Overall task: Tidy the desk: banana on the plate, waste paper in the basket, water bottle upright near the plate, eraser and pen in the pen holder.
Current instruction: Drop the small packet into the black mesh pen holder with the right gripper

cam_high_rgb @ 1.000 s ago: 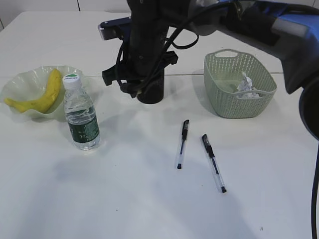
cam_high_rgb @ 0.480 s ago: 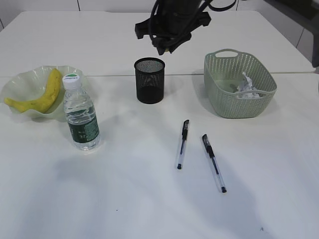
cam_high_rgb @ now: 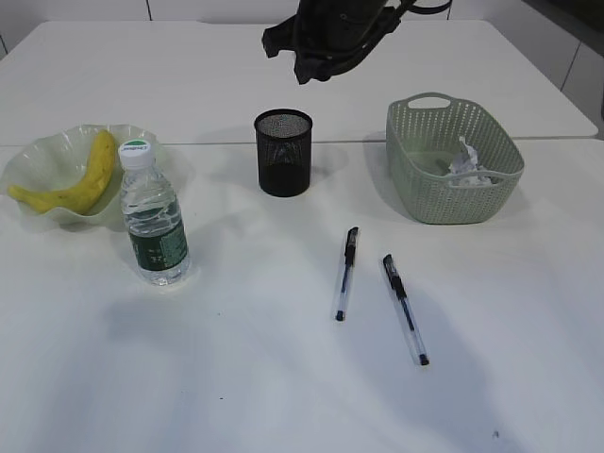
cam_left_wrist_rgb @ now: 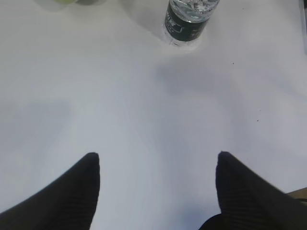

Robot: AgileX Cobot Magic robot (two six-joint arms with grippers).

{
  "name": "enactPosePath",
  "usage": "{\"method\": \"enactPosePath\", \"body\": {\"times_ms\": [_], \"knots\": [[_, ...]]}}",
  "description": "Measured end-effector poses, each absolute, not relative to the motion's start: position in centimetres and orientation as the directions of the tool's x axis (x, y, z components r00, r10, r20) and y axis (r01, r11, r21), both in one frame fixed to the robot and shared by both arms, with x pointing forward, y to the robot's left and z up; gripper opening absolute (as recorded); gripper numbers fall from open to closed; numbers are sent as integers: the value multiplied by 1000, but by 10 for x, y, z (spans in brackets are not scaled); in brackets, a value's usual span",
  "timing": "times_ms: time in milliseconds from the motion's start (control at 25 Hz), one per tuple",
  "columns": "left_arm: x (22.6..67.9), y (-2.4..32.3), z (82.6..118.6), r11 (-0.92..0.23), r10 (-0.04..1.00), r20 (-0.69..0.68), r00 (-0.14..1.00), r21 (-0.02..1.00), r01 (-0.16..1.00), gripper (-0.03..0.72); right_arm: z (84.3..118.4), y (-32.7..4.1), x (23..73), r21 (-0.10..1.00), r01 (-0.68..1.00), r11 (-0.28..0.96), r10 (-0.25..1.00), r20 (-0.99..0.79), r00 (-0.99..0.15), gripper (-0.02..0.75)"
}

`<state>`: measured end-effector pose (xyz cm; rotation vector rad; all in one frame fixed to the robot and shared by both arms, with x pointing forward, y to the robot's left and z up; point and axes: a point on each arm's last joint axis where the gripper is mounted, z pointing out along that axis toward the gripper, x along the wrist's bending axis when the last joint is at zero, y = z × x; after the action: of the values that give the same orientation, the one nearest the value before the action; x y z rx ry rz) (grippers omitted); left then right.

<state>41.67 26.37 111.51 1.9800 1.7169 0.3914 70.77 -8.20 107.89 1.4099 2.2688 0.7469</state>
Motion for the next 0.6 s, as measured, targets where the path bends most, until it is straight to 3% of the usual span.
{"method": "enactPosePath", "body": {"times_ms": [360, 600], "knots": [[417, 264, 1115, -92, 981, -98, 169, 533, 841, 531, 1045, -74, 719, 577, 729, 368, 893, -1, -450, 153], [417, 264, 1115, -92, 981, -98, 169, 533, 841, 529, 1044, -72, 721, 600, 715, 360, 892, 3, -452, 153]]}}
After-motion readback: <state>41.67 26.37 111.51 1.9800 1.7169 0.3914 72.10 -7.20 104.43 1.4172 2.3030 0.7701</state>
